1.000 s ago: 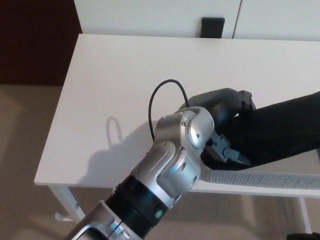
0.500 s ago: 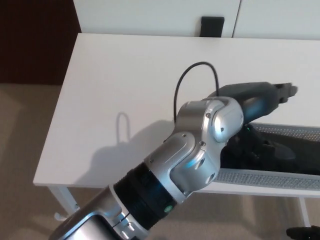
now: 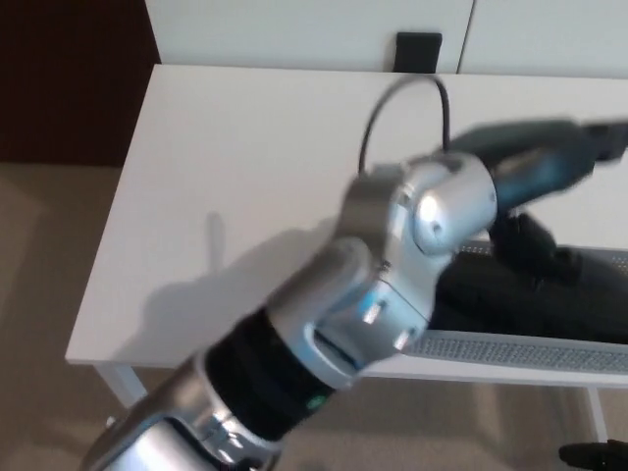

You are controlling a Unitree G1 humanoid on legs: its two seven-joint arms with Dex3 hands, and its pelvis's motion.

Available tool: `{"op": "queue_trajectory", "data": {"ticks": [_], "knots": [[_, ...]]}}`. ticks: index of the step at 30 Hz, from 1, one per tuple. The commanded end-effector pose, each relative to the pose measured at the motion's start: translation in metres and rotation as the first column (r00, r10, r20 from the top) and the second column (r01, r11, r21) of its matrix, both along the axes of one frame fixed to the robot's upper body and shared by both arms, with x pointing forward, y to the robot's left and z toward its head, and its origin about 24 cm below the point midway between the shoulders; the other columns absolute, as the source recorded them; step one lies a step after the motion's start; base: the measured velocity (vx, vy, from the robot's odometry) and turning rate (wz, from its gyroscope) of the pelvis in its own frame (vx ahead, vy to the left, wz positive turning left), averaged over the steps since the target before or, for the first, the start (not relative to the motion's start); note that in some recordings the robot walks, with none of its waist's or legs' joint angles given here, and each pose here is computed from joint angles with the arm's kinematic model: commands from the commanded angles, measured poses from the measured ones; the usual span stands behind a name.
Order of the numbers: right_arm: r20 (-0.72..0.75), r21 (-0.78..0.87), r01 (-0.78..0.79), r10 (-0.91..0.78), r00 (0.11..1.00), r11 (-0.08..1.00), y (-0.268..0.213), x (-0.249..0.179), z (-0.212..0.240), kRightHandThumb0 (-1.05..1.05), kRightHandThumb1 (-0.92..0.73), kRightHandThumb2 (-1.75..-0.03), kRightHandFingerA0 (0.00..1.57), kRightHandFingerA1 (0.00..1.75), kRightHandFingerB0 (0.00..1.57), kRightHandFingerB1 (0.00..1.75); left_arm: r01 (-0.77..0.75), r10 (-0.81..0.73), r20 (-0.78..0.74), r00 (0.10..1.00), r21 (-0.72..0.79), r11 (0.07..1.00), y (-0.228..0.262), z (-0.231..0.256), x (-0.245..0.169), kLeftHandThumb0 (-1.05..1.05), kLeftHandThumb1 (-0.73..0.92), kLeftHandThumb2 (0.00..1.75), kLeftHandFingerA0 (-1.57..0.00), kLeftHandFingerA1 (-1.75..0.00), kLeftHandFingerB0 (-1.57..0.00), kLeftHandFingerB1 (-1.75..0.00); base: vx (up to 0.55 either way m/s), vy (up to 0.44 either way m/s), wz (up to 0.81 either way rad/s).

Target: The robot walk towards a table in front and pick up a black pencil case on the left hand side and put the pencil case into a small container on the right hand side

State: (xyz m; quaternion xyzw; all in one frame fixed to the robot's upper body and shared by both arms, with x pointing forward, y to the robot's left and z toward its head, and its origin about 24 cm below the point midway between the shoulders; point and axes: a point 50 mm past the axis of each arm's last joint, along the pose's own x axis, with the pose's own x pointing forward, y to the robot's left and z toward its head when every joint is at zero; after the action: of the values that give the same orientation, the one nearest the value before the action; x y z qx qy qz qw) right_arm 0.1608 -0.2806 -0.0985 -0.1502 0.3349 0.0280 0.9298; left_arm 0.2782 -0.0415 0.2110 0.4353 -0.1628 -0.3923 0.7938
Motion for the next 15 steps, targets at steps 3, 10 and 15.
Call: {"op": "queue_trajectory", "data": {"ticks": [3,10,15], "knots": [[-0.008,-0.037,-0.028,0.028,1.000,0.999,-0.007,-0.008,0.001,-0.49,-0.57,-0.58,0.73,0.52,0.61,0.45,0.094,-0.060,0.152,0.987,-0.225,0.970,0.085,0.064,-0.050,-0.91,0.53,0.94,0.00,0.00,0.00,-0.04,0.00,0.000,0.00],[-0.064,-0.040,-0.035,0.032,0.997,0.999,-0.010,-0.027,-0.006,-0.49,-0.58,-0.58,0.68,0.49,0.59,0.44,0.118,-0.127,-0.006,0.992,-0.331,0.936,0.191,0.006,-0.123,-0.69,0.43,0.81,-0.04,-0.12,-0.12,-0.24,0.00,0.000,0.00],[-0.100,-0.045,-0.012,0.008,0.995,0.999,-0.009,-0.035,-0.012,-0.48,-0.57,-0.58,0.68,0.48,0.58,0.43,-0.067,-0.087,-0.379,0.921,-0.375,0.925,0.229,-0.047,-0.180,-0.69,0.49,0.56,-0.14,-0.30,-0.19,-0.28,0.00,0.000,0.00]]}}
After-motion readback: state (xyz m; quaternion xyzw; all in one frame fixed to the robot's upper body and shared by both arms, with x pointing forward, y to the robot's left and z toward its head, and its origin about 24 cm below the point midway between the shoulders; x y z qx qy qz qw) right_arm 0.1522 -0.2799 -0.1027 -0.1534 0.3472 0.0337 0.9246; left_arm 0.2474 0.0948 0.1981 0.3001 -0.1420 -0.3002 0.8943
